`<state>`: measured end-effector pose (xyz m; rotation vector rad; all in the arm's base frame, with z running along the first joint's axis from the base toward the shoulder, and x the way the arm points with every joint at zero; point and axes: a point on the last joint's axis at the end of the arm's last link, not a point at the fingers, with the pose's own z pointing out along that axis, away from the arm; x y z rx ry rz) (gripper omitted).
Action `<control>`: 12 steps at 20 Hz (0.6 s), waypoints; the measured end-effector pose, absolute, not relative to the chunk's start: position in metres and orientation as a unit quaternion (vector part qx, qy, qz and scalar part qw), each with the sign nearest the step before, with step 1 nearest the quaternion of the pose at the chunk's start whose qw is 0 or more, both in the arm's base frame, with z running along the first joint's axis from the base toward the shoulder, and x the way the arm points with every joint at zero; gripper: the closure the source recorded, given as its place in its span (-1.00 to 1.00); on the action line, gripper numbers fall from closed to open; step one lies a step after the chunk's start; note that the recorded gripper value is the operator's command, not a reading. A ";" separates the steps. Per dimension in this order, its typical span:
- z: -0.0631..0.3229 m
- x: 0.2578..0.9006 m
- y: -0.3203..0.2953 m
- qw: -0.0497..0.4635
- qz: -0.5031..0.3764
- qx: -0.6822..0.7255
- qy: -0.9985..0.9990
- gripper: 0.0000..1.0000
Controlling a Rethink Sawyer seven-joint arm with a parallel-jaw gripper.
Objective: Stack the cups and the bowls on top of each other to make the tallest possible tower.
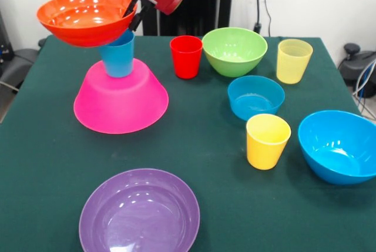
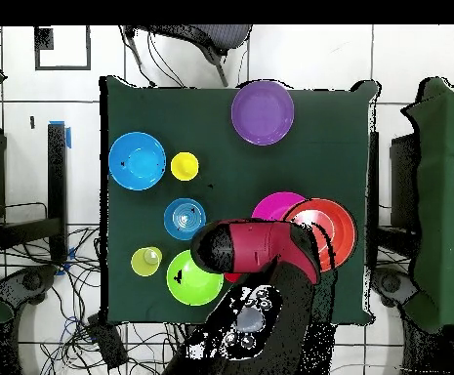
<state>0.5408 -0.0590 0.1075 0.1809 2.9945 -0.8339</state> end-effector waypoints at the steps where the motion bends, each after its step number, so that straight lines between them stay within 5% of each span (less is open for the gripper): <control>1: 0.108 0.541 -0.059 0.014 -0.267 0.058 0.962 1.00; 12: 0.109 0.544 -0.058 0.018 -0.261 0.062 0.963 1.00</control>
